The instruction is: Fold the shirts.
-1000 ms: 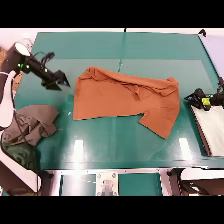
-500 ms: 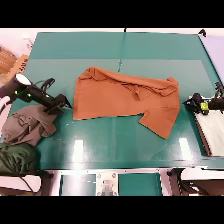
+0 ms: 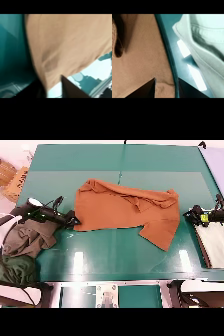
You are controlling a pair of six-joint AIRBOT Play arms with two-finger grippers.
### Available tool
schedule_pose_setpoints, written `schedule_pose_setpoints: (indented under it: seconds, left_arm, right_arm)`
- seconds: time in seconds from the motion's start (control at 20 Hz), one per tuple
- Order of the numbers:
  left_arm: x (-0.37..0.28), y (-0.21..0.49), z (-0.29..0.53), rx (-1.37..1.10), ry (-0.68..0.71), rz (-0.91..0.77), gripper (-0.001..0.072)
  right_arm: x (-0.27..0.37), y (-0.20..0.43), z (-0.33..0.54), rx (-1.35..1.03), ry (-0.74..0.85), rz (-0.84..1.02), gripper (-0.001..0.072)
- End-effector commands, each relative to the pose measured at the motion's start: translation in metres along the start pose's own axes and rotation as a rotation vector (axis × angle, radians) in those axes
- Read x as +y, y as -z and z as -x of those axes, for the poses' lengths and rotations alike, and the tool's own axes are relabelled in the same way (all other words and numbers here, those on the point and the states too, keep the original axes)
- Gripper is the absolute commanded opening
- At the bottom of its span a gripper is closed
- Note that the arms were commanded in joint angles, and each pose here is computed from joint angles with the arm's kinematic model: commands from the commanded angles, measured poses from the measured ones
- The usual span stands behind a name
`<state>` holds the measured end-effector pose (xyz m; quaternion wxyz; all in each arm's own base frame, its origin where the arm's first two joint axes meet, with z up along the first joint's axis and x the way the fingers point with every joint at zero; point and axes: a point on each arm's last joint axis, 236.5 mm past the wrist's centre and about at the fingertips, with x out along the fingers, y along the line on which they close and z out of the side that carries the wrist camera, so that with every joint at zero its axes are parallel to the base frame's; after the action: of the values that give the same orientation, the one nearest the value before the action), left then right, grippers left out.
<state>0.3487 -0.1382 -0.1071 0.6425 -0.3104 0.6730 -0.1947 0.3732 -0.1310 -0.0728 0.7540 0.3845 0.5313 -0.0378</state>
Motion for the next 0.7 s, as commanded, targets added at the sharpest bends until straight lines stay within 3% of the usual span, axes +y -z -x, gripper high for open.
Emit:
schedule_pose_setpoints:
  seconds: [0.0, 0.05, 0.15, 0.65]
  left_arm:
    - [-0.006, -0.003, 0.001, 0.001, 0.019, -0.04, 0.0065]
    - [-0.005, -0.005, 0.003, -0.005, 0.021, -0.033, 0.0026]
    - [-0.003, -0.004, 0.004, 0.001, 0.017, -0.035, 0.0026]
    - [-0.003, -0.006, 0.004, -0.009, 0.016, -0.057, 0.0026]
  right_arm:
    - [0.0, 0.001, 0.0, 0.002, 0.0, -0.001, 0.0341]
    - [0.0, 0.001, 0.0, 0.004, 0.001, -0.007, 0.0341]
    - [-0.001, 0.002, -0.001, 0.008, 0.003, -0.032, 0.0374]
    - [-0.014, 0.036, -0.045, 0.161, -0.01, -0.089, 0.0373]
